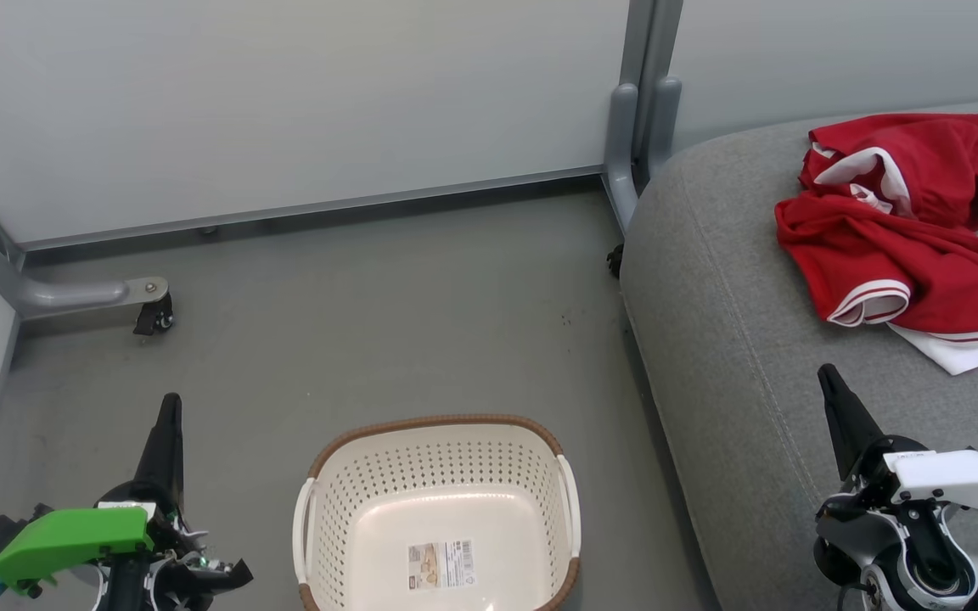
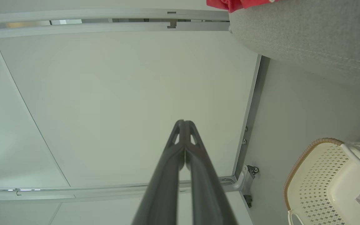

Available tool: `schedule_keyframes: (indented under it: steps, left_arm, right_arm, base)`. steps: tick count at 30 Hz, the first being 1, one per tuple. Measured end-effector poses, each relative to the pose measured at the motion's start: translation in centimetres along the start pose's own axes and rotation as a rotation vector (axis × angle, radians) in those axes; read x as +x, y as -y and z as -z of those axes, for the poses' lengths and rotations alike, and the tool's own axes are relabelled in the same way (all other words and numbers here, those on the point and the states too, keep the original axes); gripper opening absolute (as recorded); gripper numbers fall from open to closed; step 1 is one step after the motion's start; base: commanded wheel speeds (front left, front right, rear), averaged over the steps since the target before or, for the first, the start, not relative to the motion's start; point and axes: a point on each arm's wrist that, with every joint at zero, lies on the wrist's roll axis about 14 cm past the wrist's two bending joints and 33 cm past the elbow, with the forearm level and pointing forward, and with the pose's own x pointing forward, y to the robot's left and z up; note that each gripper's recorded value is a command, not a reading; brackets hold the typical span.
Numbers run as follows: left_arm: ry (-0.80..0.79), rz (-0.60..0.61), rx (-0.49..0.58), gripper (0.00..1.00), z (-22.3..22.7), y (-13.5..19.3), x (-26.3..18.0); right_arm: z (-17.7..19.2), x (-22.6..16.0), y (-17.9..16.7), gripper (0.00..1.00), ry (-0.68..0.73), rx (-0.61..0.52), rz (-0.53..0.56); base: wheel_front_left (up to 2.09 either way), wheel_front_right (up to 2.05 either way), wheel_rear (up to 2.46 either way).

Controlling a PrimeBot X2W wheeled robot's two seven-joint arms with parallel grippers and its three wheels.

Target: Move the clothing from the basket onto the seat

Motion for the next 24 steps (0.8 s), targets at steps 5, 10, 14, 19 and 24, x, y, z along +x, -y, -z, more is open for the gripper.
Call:
schedule_keyframes:
  steps: [5, 10, 14, 19, 24]
  left_arm:
    - [0.000, 0.003, -0.018, 0.00, -0.03, 0.07, 0.15]
    - [0.000, 0.004, -0.019, 0.00, -0.02, 0.10, 0.18]
    - [0.001, 0.004, -0.021, 0.00, 0.00, 0.10, 0.18]
    - [-0.001, 0.005, -0.022, 0.00, 0.04, 0.11, 0.18]
    - [-0.002, 0.005, -0.023, 0.00, 0.05, 0.11, 0.18]
  right_arm:
    - [-0.03, 0.17, -0.15, 0.00, -0.002, 0.021, -0.005]
    - [-0.04, 0.17, -0.14, 0.00, -0.001, 0.022, -0.005]
    - [-0.05, 0.17, -0.14, 0.00, 0.000, 0.023, -0.005]
    - [-0.05, 0.17, -0.14, 0.00, 0.000, 0.023, -0.005]
    - [-0.06, 0.17, -0.13, 0.00, 0.001, 0.024, -0.005]
  base:
    - [0.00, 0.00, 0.00]
    - [0.00, 0.00, 0.00]
    - [0.00, 0.00, 0.00]
    - [0.00, 0.00, 0.00]
    - [0.00, 0.00, 0.00]
